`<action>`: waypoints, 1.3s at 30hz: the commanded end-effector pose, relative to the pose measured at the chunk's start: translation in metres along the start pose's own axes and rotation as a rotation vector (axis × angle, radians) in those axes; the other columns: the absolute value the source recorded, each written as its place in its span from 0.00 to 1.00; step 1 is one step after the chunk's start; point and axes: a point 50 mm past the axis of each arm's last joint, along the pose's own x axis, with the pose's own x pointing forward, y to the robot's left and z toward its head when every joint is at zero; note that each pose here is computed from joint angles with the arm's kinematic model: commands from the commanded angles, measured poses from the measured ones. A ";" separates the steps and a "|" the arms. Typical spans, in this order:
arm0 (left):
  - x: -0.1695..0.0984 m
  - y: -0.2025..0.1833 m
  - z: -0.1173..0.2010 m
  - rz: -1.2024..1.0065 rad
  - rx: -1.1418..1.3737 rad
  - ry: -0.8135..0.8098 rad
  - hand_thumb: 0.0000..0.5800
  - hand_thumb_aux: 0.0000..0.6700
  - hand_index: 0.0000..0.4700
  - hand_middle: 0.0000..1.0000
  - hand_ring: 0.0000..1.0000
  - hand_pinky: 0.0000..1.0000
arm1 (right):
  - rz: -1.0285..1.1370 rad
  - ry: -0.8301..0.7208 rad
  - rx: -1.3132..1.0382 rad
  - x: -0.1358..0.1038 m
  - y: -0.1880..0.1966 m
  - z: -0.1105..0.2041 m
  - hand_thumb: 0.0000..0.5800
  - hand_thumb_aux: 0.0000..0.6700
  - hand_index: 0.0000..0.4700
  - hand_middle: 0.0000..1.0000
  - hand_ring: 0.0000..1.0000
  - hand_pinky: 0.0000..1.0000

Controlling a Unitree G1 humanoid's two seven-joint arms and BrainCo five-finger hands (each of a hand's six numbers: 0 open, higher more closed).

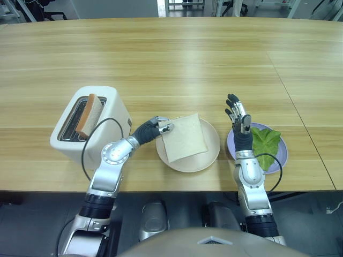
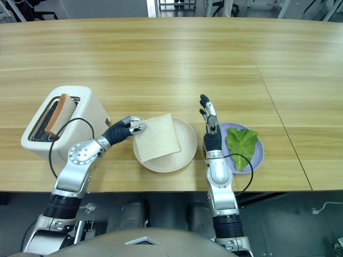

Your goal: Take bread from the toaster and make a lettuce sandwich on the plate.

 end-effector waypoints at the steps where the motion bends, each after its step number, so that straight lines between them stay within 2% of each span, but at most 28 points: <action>1: 0.012 -0.007 -0.007 -0.066 -0.026 0.029 1.00 1.00 0.98 1.00 1.00 1.00 | 0.035 -0.006 -0.035 -0.003 0.001 0.001 0.00 0.00 0.00 0.00 0.00 0.00; 16: 0.043 0.007 -0.006 -0.011 0.054 0.047 1.00 1.00 0.98 1.00 1.00 1.00 | 0.077 0.011 -0.030 -0.008 0.004 0.000 0.00 0.00 0.00 0.00 0.00 0.00; 36: 0.052 0.008 -0.019 -0.040 0.193 0.118 1.00 1.00 0.98 1.00 1.00 1.00 | 0.067 0.037 -0.014 -0.009 0.000 -0.002 0.00 0.00 0.00 0.00 0.00 0.00; 37: 0.052 0.008 -0.019 -0.042 0.202 0.124 0.92 0.73 0.71 0.04 0.04 0.04 | 0.066 0.037 -0.013 -0.009 0.000 -0.002 0.00 0.00 0.00 0.00 0.00 0.00; 38: 0.051 0.009 -0.020 -0.033 0.215 0.132 0.92 0.73 0.71 0.04 0.04 0.04 | 0.066 0.037 -0.013 -0.009 0.000 -0.002 0.00 0.00 0.00 0.00 0.00 0.00; 39: 0.051 0.010 -0.021 -0.023 0.232 0.141 0.59 0.36 0.35 0.00 0.00 0.00 | 0.066 0.037 -0.013 -0.009 0.000 -0.002 0.00 0.00 0.00 0.00 0.00 0.00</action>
